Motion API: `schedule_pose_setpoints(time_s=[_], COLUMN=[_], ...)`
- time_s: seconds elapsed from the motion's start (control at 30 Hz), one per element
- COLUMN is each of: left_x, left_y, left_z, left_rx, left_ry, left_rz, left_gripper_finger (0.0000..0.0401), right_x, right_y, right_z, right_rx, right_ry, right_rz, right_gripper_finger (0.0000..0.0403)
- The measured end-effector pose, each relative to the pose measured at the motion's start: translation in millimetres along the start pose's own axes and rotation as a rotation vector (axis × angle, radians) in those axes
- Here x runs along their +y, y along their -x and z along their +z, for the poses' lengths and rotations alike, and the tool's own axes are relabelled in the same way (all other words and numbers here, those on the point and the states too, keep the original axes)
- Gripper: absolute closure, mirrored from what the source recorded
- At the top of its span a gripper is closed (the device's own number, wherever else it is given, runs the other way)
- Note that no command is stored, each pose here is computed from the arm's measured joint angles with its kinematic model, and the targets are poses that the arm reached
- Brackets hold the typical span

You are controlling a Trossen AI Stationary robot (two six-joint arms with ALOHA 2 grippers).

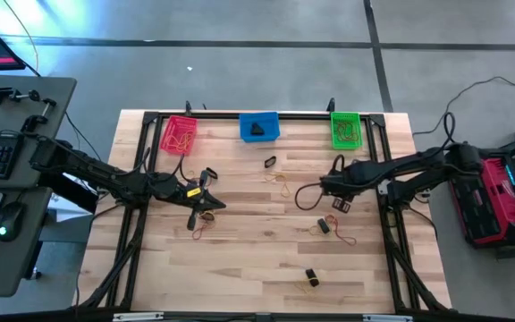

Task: Sort rubber bands into baskets
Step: Put the yellow rubber band into the red bin

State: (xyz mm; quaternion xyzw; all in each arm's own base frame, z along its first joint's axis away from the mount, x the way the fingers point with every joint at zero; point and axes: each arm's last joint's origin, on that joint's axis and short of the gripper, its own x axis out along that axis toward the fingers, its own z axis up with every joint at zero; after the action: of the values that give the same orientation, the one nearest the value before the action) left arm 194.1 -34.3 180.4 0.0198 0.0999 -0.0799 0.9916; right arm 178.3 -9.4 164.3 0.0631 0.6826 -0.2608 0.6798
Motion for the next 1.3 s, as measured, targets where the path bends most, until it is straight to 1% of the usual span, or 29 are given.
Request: schedule_pose_setpoints(time_s=[0.33,0.5,0.6,0.67,0.73,0.77,0.8,0.9,1.0,1.1,1.17,1.3], left_x=[0,0,0,0,0,0,0,0,0,0,0,1], left_y=[0,0,0,0,0,0,0,0,0,0,0,0], left_z=[0,0,0,0,0,0,0,0,0,0,0,0], left_rx=[0.001,0.000,0.000,0.000,0.000,0.000,0.000,0.000,0.000,0.000,-0.001,-0.002], left_ry=[-0.018,-0.018,-0.018,-0.018,-0.018,-0.018,-0.018,-0.016,-0.011,-0.011,-0.011,-0.010], left_rz=[0.000,0.000,0.000,0.000,0.000,0.000,0.001,0.009,0.011,0.012,0.012,0.020], left_gripper_finger=[0.0401,0.0401,0.0401,0.0401,0.0401,0.0401,0.0401,0.0401,0.0401,0.0401,0.0400,0.0392], right_x=[2,5,6,6,6,6,6,5,5,7,9,13], right_y=[-22,-26,-28,-28,-28,-28,-28,-27,-18,-1,14,49], right_z=[9,9,9,8,8,8,8,8,8,12,15,23], right_rx=[0.125,0.174,0.191,0.194,0.198,0.199,0.200,0.197,0.178,0.127,0.072,-0.068], right_ry=[0.046,0.086,0.098,0.099,0.099,0.098,0.097,0.075,0.058,0.052,0.052,0.031], right_rz=[-0.028,0.003,0.003,0.002,0.009,0.010,0.009,0.003,-0.038,-0.053,-0.055,-0.017], right_gripper_finger=[0.0269,0.0271,0.0295,0.0327,0.0373,0.0387,0.0393,0.0391,0.0400,0.0401,0.0401,0.0402])
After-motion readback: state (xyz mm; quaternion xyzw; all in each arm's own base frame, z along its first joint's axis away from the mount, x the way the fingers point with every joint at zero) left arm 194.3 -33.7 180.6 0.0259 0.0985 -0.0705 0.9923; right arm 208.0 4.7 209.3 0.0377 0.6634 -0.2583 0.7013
